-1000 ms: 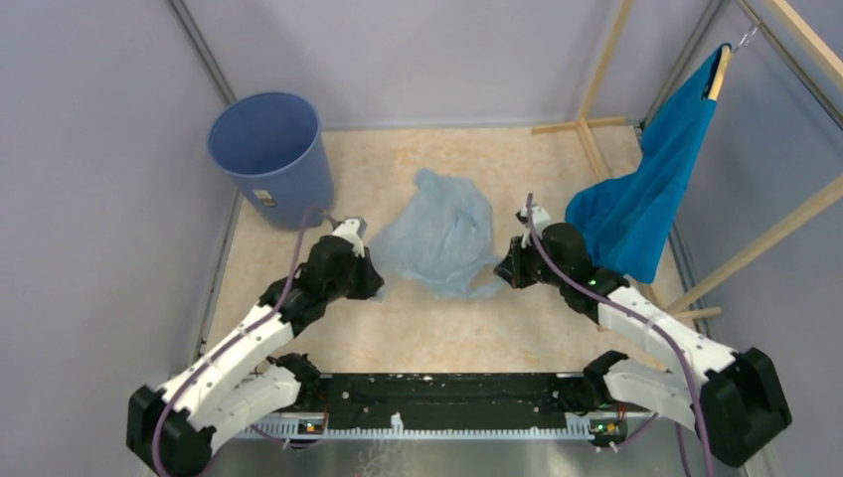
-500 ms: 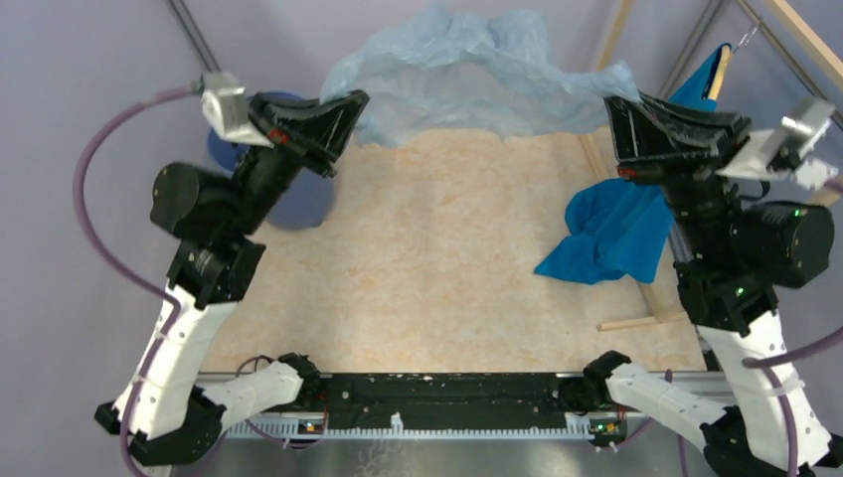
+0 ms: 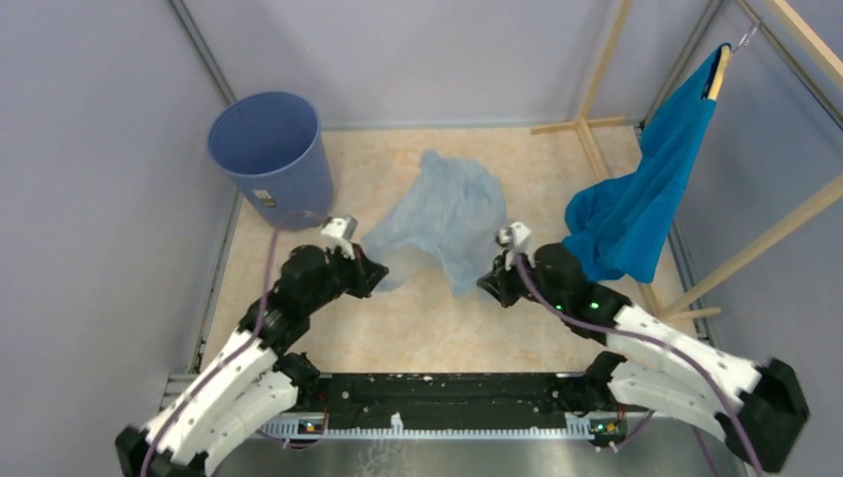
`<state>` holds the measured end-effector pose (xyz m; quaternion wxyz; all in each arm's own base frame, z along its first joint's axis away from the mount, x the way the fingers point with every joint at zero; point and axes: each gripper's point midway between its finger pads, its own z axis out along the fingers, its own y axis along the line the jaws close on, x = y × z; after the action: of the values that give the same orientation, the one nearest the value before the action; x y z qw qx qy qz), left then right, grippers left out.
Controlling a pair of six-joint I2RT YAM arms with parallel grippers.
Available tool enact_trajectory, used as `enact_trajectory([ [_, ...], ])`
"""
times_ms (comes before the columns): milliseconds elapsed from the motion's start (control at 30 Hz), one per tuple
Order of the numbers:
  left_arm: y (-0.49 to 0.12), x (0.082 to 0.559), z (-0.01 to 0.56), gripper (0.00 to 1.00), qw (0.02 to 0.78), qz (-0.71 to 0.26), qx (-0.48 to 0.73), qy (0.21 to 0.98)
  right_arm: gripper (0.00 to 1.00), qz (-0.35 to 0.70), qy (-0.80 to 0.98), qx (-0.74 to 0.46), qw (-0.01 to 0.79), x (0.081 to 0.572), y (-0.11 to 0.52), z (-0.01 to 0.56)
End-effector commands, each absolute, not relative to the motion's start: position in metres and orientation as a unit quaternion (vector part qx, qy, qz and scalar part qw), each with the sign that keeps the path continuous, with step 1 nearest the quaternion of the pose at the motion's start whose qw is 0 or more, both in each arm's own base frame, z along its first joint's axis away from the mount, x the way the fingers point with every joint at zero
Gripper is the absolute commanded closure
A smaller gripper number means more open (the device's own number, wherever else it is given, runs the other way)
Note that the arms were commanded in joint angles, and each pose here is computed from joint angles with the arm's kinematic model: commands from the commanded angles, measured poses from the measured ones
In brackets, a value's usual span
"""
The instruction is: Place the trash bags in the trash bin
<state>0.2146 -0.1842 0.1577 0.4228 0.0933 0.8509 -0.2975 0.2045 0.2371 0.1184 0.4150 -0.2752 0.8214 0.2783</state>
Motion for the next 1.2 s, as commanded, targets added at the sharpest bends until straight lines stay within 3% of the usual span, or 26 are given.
enact_trajectory([
  [0,-0.178,0.220,0.356,1.00,0.636,-0.380,0.078,0.667,1.00,0.346,0.617,-0.176,0.685,0.225,0.223,0.368],
  [200,-0.191,0.317,0.482,1.00,0.683,-0.262,0.065,0.679,1.00,0.238,0.599,-0.154,0.749,0.309,0.217,0.518],
  [267,-0.216,0.305,0.548,1.00,0.706,-0.307,0.146,0.622,1.00,0.223,0.570,-0.168,0.773,0.305,0.212,0.568],
  [333,-0.228,0.260,0.600,1.00,0.737,-0.363,0.225,0.524,1.00,0.237,0.518,-0.180,0.802,0.285,0.207,0.603],
  [400,-0.224,0.232,0.617,1.00,0.765,-0.386,0.243,0.455,1.00,0.260,0.428,-0.168,0.849,0.249,0.189,0.630],
  [500,-0.214,0.277,0.523,1.00,0.748,-0.346,0.160,0.543,1.00,0.253,0.435,-0.186,0.844,0.257,0.199,0.554],
  [567,-0.208,0.325,0.391,1.00,0.666,-0.274,0.093,0.688,1.00,0.213,0.534,-0.147,0.805,0.300,0.200,0.461],
  [600,-0.203,0.336,0.307,1.00,0.583,-0.230,0.059,0.777,1.00,0.215,0.600,-0.126,0.760,0.316,0.205,0.399],
  [667,-0.194,0.315,0.181,1.00,0.407,-0.191,0.025,0.893,1.00,0.255,0.705,-0.163,0.641,0.308,0.232,0.278],
  [700,-0.198,0.296,0.150,1.00,0.356,-0.208,0.029,0.911,1.00,0.291,0.732,-0.175,0.591,0.294,0.243,0.239],
  [767,-0.211,0.278,0.147,1.00,0.359,-0.270,0.050,0.892,1.00,0.334,0.751,-0.157,0.548,0.278,0.249,0.208],
  [867,-0.210,0.301,0.235,1.00,0.494,-0.308,0.054,0.812,1.00,0.315,0.714,-0.142,0.609,0.295,0.242,0.262],
  [1000,-0.224,0.338,0.416,1.00,0.612,-0.308,0.123,0.718,1.00,0.248,0.638,-0.158,0.712,0.328,0.232,0.420],
  [1067,-0.241,0.297,0.543,1.00,0.664,-0.384,0.203,0.608,1.00,0.256,0.580,-0.187,0.750,0.310,0.230,0.512],
  [1167,-0.238,0.226,0.618,1.00,0.709,-0.449,0.273,0.470,1.00,0.309,0.454,-0.216,0.807,0.245,0.214,0.607],
])
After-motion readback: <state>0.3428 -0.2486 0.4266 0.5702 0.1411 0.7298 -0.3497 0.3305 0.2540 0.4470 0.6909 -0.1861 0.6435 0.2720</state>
